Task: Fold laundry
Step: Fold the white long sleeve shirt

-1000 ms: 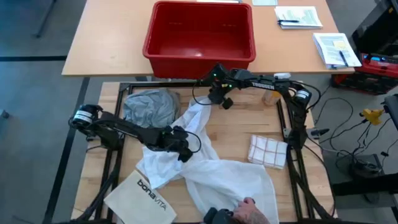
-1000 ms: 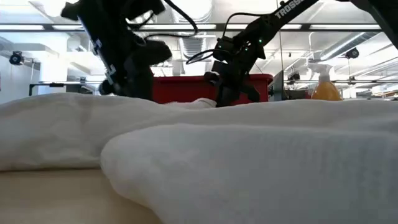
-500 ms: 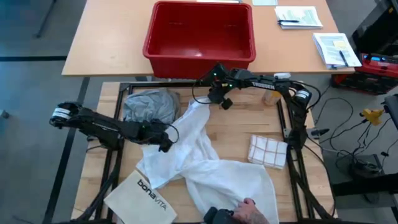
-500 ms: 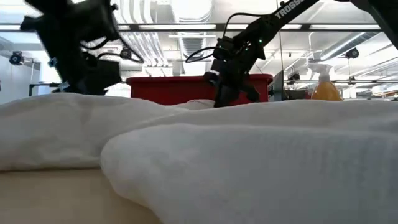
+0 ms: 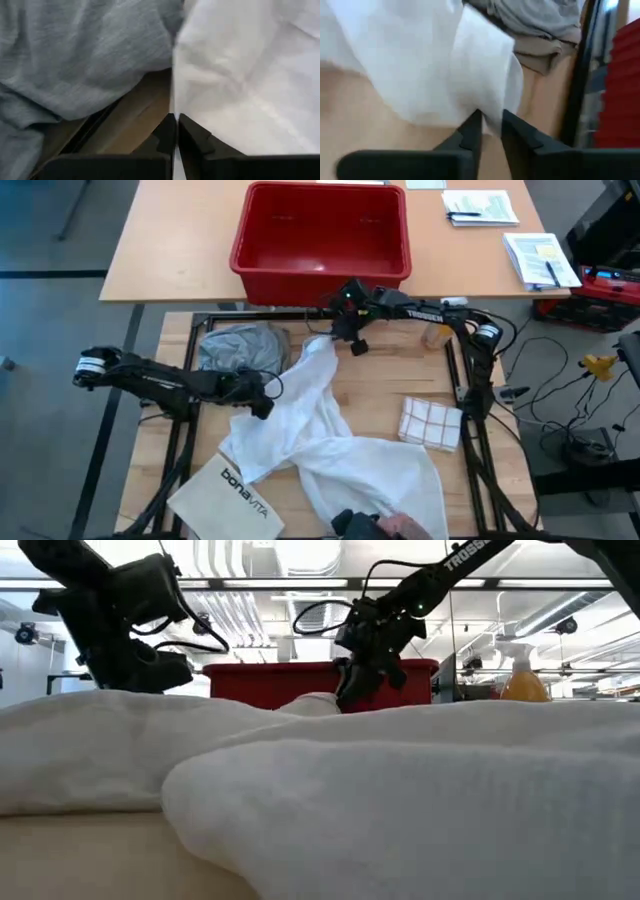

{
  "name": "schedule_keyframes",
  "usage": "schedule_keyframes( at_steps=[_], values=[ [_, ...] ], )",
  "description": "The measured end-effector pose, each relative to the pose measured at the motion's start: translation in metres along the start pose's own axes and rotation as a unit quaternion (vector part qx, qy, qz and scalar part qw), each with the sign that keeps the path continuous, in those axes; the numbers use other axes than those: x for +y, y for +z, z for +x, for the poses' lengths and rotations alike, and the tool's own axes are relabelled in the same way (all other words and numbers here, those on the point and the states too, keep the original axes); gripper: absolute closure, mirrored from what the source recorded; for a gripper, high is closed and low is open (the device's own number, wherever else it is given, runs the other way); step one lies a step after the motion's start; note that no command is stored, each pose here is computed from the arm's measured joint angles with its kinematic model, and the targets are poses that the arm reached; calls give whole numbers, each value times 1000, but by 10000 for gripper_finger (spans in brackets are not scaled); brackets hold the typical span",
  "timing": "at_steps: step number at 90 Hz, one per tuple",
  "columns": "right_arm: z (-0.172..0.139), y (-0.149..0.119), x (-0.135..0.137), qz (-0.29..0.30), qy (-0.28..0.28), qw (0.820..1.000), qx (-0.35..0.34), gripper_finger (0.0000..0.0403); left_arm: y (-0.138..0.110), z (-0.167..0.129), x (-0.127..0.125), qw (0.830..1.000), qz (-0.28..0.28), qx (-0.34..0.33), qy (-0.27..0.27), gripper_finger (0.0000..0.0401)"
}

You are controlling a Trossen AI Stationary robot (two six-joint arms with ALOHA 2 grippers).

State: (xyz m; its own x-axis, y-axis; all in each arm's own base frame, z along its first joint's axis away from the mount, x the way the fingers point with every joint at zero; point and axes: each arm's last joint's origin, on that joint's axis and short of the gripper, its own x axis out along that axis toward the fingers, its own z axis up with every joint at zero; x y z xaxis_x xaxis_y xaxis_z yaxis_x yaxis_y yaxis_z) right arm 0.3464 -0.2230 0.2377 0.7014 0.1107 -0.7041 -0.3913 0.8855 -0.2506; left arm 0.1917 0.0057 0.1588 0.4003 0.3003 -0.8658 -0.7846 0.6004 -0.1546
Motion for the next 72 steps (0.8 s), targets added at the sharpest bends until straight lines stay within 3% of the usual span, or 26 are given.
schedule_keyframes(
  at_steps=[8,18,33,38,45,51,72],
  values=[
    [-3,-3,-2,93,32,994,-43,273,-1,0,0,1000,-7,6,-2,401],
    [-7,-12,-6,205,42,977,-49,200,0,-6,0,999,-43,-3,-13,401],
    [-18,-19,-8,286,57,955,-57,116,0,-27,-1,994,-87,-35,-62,383],
    [-24,-6,1,262,52,963,-37,107,-3,-35,-3,992,-89,-37,-85,362],
    [-23,23,29,151,49,987,21,109,-10,-45,-3,990,-89,-31,-105,321],
    [-12,46,52,89,73,993,31,119,-16,-53,-3,990,-75,-26,-120,281],
    [21,117,112,83,81,993,-17,159,-37,-76,-7,981,36,-17,-190,150]
  ],
)
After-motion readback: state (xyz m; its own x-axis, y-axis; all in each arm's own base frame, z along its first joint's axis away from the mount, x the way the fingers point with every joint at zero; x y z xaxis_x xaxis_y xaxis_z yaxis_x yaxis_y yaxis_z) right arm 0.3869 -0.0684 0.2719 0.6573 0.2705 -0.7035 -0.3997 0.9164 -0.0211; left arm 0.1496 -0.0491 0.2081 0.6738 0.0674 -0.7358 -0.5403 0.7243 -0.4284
